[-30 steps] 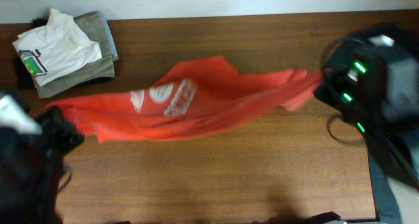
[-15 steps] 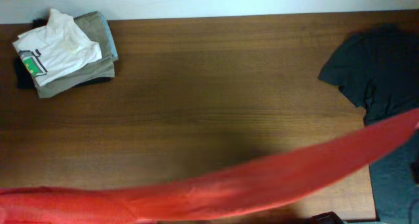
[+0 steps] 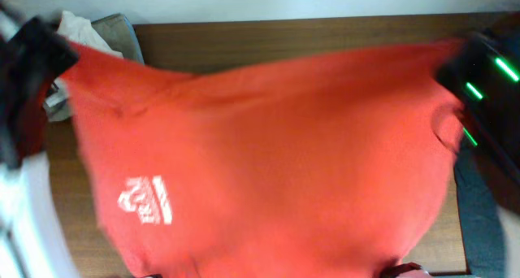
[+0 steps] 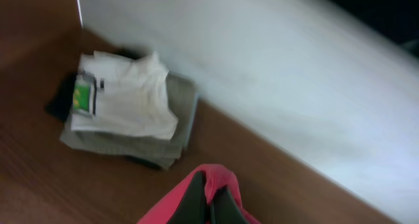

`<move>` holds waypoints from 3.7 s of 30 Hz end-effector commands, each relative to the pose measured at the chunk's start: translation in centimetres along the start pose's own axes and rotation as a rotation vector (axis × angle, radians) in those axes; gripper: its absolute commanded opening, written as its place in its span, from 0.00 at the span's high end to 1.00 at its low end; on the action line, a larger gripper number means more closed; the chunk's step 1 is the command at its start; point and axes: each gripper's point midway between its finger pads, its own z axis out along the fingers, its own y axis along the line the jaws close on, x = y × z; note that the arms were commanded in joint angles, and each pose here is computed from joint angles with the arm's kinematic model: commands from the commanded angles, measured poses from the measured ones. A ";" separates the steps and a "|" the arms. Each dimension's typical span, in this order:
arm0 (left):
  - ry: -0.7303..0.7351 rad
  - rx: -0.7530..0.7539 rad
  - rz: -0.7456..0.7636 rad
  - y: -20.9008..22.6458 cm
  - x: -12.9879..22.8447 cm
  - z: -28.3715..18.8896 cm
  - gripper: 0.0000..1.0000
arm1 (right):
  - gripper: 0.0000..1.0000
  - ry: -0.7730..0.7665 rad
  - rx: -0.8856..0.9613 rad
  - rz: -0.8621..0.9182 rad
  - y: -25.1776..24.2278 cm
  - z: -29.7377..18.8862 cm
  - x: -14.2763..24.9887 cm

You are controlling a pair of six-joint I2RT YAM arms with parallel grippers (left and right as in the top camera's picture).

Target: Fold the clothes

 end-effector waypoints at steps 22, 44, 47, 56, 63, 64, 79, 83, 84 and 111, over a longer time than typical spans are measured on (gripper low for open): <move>0.270 -0.048 0.115 -2.2 25.8 41.2 0.95 | 0.96 0.400 0.282 -0.044 -8.4 38.3 20.6; 0.574 0.160 0.257 -6.8 24.0 28.8 0.03 | 0.01 0.598 0.102 -0.097 -5.7 35.6 20.5; 0.733 0.079 0.208 -6.3 29.3 28.1 0.05 | 0.01 0.660 0.078 -0.084 -5.4 34.9 21.6; 0.737 0.010 0.180 -6.6 33.7 30.8 0.16 | 0.01 0.757 0.120 -0.118 -6.7 33.3 23.3; 0.647 0.034 0.141 -5.7 31.9 33.8 0.19 | 0.01 0.770 0.124 -0.126 -6.9 33.1 23.5; 0.642 0.032 0.136 -5.5 31.7 33.9 0.20 | 0.01 0.772 0.125 -0.125 -6.9 33.0 23.6; 0.630 0.035 0.131 -4.8 32.9 35.9 0.37 | 0.01 0.782 0.131 -0.126 -7.0 32.8 23.8; 0.618 0.039 0.127 -4.8 32.6 36.1 0.48 | 0.01 0.783 0.132 -0.126 -7.0 32.8 23.8; 0.618 0.039 0.127 -4.8 32.6 36.1 0.48 | 0.01 0.783 0.132 -0.126 -7.0 32.8 23.8; 0.520 0.089 0.135 -7.9 26.1 34.6 0.99 | 0.01 0.722 0.165 -0.146 -7.5 33.7 22.8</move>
